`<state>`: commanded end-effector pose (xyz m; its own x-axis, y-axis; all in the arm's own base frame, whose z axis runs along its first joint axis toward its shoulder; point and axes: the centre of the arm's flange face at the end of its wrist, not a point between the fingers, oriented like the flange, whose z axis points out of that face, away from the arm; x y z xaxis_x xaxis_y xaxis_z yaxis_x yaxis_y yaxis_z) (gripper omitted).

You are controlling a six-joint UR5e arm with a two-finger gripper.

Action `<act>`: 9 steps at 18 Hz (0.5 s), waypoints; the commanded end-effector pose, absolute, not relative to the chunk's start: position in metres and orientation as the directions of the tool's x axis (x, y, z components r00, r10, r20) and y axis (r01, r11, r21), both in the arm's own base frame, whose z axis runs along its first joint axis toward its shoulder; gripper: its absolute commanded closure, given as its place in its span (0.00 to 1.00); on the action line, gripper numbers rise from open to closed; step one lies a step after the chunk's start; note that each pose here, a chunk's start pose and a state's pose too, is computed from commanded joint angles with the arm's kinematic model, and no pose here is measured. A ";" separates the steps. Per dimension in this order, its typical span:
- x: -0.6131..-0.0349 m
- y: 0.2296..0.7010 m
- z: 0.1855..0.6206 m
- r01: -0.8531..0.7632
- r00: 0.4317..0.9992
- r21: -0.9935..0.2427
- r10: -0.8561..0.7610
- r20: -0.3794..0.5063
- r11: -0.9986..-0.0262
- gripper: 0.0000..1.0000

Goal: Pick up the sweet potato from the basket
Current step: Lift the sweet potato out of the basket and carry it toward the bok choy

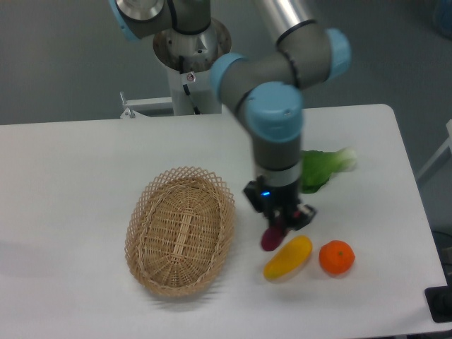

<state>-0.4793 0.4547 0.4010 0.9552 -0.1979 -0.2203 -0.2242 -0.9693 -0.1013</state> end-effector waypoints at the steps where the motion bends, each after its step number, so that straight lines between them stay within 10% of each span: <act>1: -0.488 0.444 0.403 -0.238 0.953 -0.106 -0.211 -0.220 -0.965 0.75; 9: -0.517 0.386 0.423 -0.305 0.940 -0.110 -0.280 -0.196 -0.946 0.75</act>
